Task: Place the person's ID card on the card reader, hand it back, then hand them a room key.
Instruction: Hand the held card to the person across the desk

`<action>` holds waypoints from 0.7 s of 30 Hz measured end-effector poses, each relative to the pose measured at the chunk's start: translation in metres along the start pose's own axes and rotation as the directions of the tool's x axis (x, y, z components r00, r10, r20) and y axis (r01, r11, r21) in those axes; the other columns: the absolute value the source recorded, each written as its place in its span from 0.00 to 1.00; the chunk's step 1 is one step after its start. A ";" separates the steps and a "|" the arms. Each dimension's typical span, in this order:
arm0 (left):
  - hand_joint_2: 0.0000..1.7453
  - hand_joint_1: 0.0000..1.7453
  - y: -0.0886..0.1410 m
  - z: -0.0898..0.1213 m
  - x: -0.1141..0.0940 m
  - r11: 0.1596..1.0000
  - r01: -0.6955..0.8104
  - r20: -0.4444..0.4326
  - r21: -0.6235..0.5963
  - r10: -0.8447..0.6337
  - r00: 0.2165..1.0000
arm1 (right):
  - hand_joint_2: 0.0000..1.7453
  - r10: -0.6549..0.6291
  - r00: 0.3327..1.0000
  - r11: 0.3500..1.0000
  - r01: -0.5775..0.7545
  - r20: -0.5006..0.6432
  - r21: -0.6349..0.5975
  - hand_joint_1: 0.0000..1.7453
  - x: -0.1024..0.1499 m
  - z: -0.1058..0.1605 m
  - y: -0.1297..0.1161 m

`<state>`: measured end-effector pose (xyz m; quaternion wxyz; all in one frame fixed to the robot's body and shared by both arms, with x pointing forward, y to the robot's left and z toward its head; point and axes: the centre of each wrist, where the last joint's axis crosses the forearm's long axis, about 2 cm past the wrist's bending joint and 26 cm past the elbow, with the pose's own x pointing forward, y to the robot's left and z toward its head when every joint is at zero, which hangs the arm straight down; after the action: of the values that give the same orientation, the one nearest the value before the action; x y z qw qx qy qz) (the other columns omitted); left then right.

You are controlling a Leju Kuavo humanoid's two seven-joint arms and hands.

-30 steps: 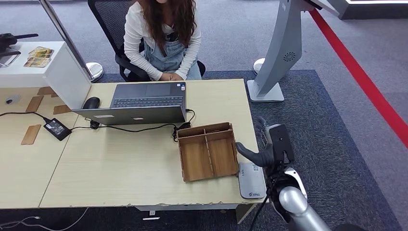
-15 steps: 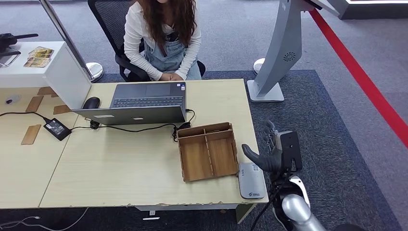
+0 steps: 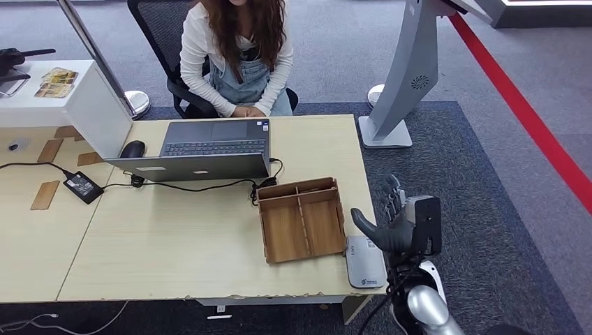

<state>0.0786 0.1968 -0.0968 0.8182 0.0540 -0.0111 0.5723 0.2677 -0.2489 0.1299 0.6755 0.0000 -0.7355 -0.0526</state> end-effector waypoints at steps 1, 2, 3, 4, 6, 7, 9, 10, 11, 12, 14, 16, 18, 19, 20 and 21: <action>0.00 0.00 0.000 0.000 0.000 1.000 0.000 0.000 0.000 0.000 1.000 | 1.00 -0.002 1.000 1.000 0.002 0.000 0.000 0.00 0.000 0.000 0.000; 0.00 0.00 0.000 0.000 0.000 1.000 0.000 -0.001 0.000 0.000 1.000 | 1.00 -0.004 1.000 1.000 0.004 0.001 0.000 0.00 0.000 0.000 0.001; 0.00 0.00 0.000 0.000 0.000 1.000 0.001 -0.002 0.000 -0.001 1.000 | 1.00 -0.006 1.000 1.000 0.006 0.001 0.000 0.00 0.000 0.001 0.001; 0.00 0.00 0.000 0.000 0.000 1.000 0.001 -0.003 0.000 -0.001 1.000 | 1.00 -0.008 1.000 1.000 0.008 0.001 -0.001 0.00 0.000 0.001 0.001; 0.00 0.00 0.000 0.000 0.000 1.000 0.001 -0.004 0.000 -0.001 1.000 | 1.00 -0.011 1.000 1.000 0.011 -0.001 -0.002 0.00 0.000 0.002 0.001; 0.00 0.00 0.000 0.000 0.000 1.000 0.001 -0.005 0.000 -0.001 1.000 | 1.00 -0.014 1.000 1.000 0.014 -0.001 -0.003 0.00 0.000 0.002 0.001; 0.00 0.00 0.000 0.000 0.000 1.000 0.002 -0.007 0.000 -0.002 1.000 | 1.00 -0.018 1.000 1.000 0.018 -0.001 -0.005 0.00 0.000 0.003 0.002; 0.00 0.00 0.000 0.000 0.000 1.000 0.002 -0.008 0.000 -0.002 1.000 | 1.00 -0.020 1.000 1.000 0.020 0.000 -0.006 0.00 0.000 0.003 0.002; 0.00 0.00 0.000 0.000 0.000 1.000 0.002 -0.009 0.000 -0.002 1.000 | 1.00 -0.021 1.000 1.000 0.021 0.000 -0.007 0.00 0.000 0.004 0.002; 0.00 0.00 0.000 0.000 0.000 1.000 0.002 -0.009 0.000 -0.002 1.000 | 1.00 -0.021 1.000 1.000 0.021 0.000 -0.008 0.00 0.000 0.004 0.002; 0.00 0.00 0.000 0.000 0.000 1.000 0.003 -0.010 0.001 -0.003 1.000 | 1.00 -0.023 1.000 1.000 0.023 -0.002 -0.010 0.00 -0.001 0.005 0.002; 0.00 0.00 0.000 0.000 0.000 1.000 0.003 -0.010 0.002 -0.003 1.000 | 1.00 -0.023 1.000 1.000 0.023 -0.005 -0.014 0.00 -0.001 0.006 0.002; 0.00 0.00 0.000 0.000 0.000 1.000 0.003 -0.010 0.003 -0.003 1.000 | 1.00 -0.023 1.000 1.000 0.023 -0.008 -0.020 0.00 -0.002 0.007 0.001; 0.00 0.00 0.000 0.000 0.000 1.000 0.004 -0.011 0.004 -0.003 1.000 | 1.00 -0.024 1.000 0.999 0.024 -0.009 -0.023 0.00 -0.002 0.008 0.001; 0.00 0.00 0.000 0.000 0.000 1.000 0.004 -0.011 0.006 -0.004 1.000 | 1.00 -0.025 1.000 0.999 0.025 -0.009 -0.027 0.00 -0.003 0.009 0.000; 0.00 0.00 0.000 0.000 0.000 1.000 0.004 -0.012 0.008 -0.004 1.000 | 1.00 -0.026 1.000 0.999 0.026 -0.010 -0.029 0.00 -0.003 0.010 0.000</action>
<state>0.0788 0.1969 -0.0967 0.8192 0.0538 -0.0040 0.5710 0.2584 -0.2480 0.1264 0.6783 -0.0002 -0.7312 -0.0721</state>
